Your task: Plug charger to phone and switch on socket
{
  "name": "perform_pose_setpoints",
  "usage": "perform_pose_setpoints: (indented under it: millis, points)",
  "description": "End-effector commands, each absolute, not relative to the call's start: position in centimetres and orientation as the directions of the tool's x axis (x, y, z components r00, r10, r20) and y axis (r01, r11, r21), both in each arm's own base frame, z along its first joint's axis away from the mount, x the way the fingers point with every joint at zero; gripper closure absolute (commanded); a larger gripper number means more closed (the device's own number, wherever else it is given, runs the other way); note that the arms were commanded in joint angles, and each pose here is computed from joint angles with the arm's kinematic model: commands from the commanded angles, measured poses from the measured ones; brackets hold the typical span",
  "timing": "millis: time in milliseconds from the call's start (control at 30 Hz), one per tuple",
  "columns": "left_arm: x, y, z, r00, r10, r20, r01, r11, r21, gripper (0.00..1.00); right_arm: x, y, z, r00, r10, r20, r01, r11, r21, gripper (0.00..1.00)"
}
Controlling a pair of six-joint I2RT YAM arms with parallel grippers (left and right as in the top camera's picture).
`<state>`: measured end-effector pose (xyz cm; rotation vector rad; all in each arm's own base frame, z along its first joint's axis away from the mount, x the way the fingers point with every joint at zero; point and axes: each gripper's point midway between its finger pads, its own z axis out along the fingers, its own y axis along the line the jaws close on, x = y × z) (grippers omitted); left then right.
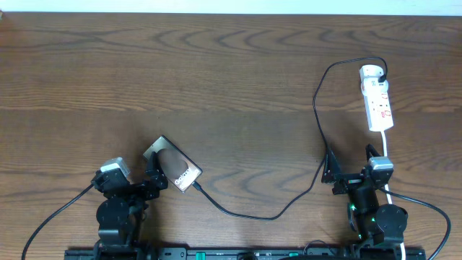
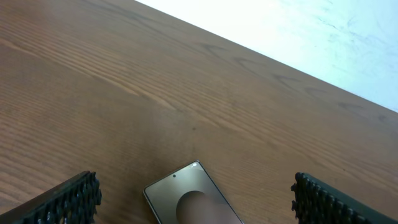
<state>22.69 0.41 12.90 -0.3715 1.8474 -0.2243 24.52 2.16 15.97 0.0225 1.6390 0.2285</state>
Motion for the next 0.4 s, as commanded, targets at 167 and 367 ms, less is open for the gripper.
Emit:
perform_pose_setpoints:
  millis: [167, 367]
  points:
    - [22.48, 0.70, 11.75, -0.298, -0.352, -0.888, -0.160, 0.935, -0.317, 0.02, 24.49, 2.17, 15.94, -0.084, 0.155, -0.984, -0.120, 0.979, 0.165, 0.01]
    - [22.48, 0.70, 11.75, -0.297, -0.352, -0.887, -0.161, 0.935, -0.317, 0.03, 24.49, 2.16, 15.94, -0.083, 0.155, -0.984, -0.119, 0.979, 0.165, 0.01]
